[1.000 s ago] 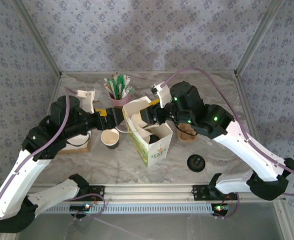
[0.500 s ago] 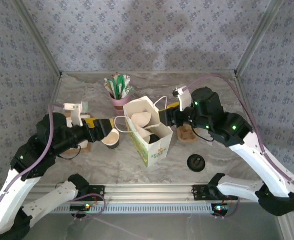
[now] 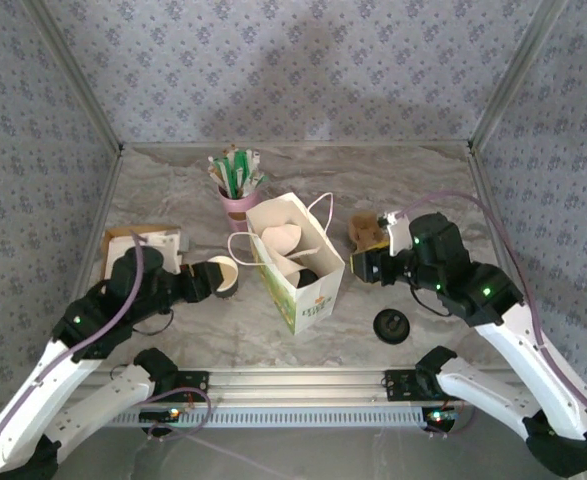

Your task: Pack the takeout coffee

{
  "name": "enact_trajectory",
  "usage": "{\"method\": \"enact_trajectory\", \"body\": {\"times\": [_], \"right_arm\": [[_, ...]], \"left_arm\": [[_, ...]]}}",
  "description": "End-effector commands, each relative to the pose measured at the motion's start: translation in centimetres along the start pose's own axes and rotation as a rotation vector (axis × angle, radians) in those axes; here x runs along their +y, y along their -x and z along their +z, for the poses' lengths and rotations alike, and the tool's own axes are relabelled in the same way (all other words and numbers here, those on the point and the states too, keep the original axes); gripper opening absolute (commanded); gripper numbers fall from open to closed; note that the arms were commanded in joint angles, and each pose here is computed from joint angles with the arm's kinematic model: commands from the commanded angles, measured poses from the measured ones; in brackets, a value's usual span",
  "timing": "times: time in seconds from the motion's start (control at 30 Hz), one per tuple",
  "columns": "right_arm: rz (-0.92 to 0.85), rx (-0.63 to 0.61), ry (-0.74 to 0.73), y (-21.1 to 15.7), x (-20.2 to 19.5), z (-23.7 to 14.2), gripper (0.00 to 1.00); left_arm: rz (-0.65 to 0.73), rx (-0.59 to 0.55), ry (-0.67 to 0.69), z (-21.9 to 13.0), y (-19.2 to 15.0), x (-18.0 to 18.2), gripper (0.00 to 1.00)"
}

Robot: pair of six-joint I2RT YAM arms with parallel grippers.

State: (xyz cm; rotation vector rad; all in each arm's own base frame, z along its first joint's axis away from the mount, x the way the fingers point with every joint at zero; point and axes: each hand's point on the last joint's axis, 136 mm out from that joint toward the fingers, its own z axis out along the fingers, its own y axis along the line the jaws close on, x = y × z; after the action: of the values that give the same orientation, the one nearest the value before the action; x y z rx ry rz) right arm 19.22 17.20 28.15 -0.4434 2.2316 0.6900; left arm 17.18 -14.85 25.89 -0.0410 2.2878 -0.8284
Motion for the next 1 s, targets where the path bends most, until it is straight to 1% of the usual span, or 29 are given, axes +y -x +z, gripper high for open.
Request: {"method": "enact_trajectory", "body": {"times": [0.0, 0.1, 0.27, 0.37, 0.5, 0.63, 0.97], "right_arm": [[0.049, 0.072, -0.002, -2.9, -0.8, 0.6, 0.5], [0.074, 0.098, 0.006, -4.4, -1.3, 1.5, 0.48], [0.115, 0.121, 0.052, -6.1, -1.3, 3.3, 0.45], [0.12, 0.106, 0.063, -6.3, -1.5, 4.4, 0.44], [0.124, 0.112, 0.095, -7.0, -1.2, 5.3, 0.42], [0.118, 0.113, 0.113, -7.2, -0.9, 6.1, 0.41], [0.102, 0.136, 0.138, -7.8, 0.3, 7.6, 0.4]], "left_arm": [[-0.027, 0.009, -0.026, 1.9, 0.2, -0.8, 0.47], [-0.031, 0.019, -0.032, 3.7, 0.5, -1.3, 0.45], [-0.059, 0.041, -0.051, 6.5, 0.8, -1.9, 0.44], [-0.079, 0.051, -0.069, 8.0, 1.3, -2.4, 0.44], [-0.104, 0.059, -0.07, 9.6, 2.1, -2.3, 0.44], [-0.125, 0.06, -0.074, 10.8, 2.9, -2.0, 0.43], [-0.124, 0.051, -0.075, 12.8, 5.0, -2.0, 0.43]]}}
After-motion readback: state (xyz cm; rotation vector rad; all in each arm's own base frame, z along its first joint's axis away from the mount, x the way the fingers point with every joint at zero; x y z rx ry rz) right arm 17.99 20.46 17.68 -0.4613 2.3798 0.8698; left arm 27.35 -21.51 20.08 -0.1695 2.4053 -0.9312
